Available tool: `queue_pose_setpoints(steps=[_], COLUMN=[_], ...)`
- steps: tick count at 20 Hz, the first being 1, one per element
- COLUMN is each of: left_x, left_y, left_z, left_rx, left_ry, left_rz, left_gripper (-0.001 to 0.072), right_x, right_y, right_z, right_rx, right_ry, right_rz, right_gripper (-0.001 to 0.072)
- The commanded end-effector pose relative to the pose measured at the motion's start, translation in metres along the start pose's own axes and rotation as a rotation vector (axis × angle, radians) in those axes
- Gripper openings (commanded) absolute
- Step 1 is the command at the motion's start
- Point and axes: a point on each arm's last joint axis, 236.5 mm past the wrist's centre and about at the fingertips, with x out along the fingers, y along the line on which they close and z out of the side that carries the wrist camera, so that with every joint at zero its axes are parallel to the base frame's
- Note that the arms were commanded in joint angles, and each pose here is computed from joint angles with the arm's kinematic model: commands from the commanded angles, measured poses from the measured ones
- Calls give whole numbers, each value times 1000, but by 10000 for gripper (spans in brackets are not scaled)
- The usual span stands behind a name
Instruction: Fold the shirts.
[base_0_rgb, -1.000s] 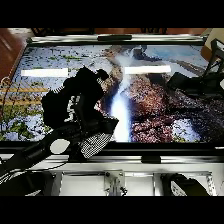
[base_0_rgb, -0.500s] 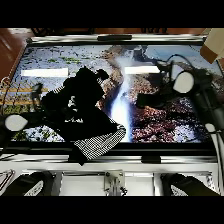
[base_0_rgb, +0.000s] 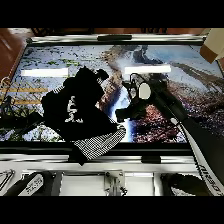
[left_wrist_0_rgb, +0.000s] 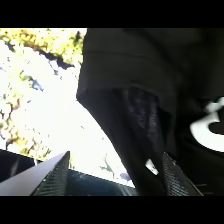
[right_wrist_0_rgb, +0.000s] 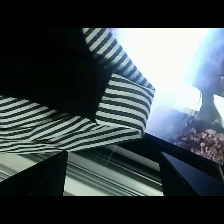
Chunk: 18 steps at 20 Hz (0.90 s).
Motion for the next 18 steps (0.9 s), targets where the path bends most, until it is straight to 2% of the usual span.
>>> queue_pose_setpoints(steps=[1,6,13,17,18], left_x=[25,38,59,62,63], left_y=[-7,-62,-80,-93,-95], left_z=[-13,-48,-110,-121,-123], left_rx=[13,104,46,88,97], left_ry=[98,197,333,343,346], left_rz=[-43,-150,-229,-252,-252], left_gripper=[720,720,720,720,691], right_x=[14,23,25,43,48], right_y=[-16,-36,7,39,44], right_z=[3,19,65,69,68], right_rx=[3,9,-8,5,9], right_ry=[37,19,-172,-142,-129], right_rz=[-22,-6,157,314,338], right_gripper=[678,678,678,678,678])
